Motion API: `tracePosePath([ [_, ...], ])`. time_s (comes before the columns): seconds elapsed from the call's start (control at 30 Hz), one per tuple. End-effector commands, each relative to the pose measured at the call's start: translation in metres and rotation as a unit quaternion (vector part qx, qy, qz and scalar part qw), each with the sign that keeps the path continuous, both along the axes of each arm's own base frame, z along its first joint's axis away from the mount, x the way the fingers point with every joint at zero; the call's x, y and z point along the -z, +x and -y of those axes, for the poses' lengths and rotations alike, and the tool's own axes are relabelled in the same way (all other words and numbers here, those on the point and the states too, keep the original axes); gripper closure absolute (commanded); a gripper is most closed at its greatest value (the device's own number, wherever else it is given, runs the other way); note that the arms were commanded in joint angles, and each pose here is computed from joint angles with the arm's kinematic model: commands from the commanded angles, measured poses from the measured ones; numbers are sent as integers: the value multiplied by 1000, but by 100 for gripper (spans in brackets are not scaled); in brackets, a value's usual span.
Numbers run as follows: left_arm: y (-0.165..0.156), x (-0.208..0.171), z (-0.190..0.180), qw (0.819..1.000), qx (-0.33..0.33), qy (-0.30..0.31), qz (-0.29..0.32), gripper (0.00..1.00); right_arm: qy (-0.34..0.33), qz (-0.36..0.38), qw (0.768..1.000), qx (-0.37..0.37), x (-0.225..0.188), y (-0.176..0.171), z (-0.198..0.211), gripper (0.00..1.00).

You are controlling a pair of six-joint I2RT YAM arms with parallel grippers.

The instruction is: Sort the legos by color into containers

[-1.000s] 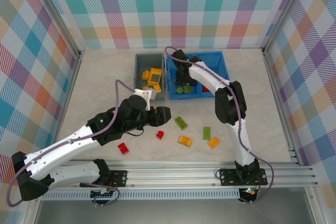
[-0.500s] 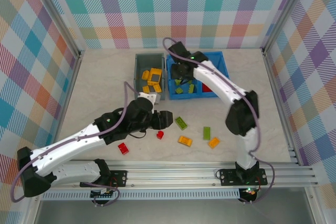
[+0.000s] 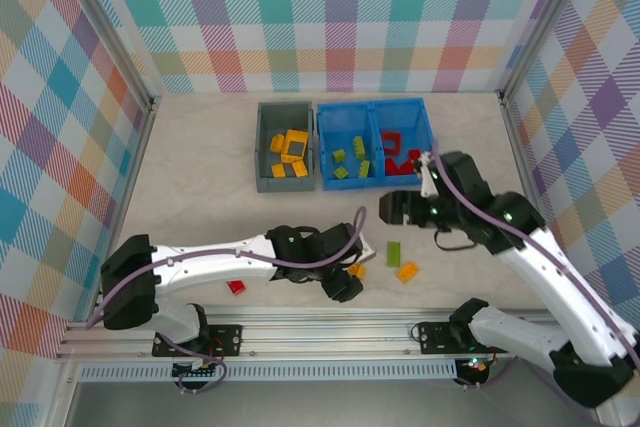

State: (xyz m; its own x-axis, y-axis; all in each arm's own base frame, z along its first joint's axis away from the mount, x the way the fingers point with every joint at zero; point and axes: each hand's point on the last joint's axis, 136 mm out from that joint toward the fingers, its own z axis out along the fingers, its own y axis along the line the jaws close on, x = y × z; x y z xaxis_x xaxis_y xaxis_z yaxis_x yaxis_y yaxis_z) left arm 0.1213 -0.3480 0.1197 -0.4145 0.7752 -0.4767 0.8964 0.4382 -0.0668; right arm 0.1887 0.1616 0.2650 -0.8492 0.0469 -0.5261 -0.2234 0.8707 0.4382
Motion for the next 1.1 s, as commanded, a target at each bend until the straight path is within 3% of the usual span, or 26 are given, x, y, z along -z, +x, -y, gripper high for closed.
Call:
tracePosePath([
  [0.0, -8, 1, 6, 984, 169, 21, 58, 30, 53, -41, 997, -24, 1, -38, 0, 14],
  [0.13, -2, 22, 10, 960, 254, 27, 118, 28, 76, -49, 996, -14, 1, -58, 10, 14],
  [0.43, 22, 52, 30, 940, 312, 45, 128, 28, 91, -52, 994, 18, 3, -73, 27, 13],
  [0.73, 42, 64, 35, 937, 312, 56, 144, 28, 94, -59, 994, 17, 6, -74, 26, 14],
  [1.07, 51, 88, 29, 943, 312, 87, 80, 35, 90, -60, 994, 19, 8, -71, 24, 15],
])
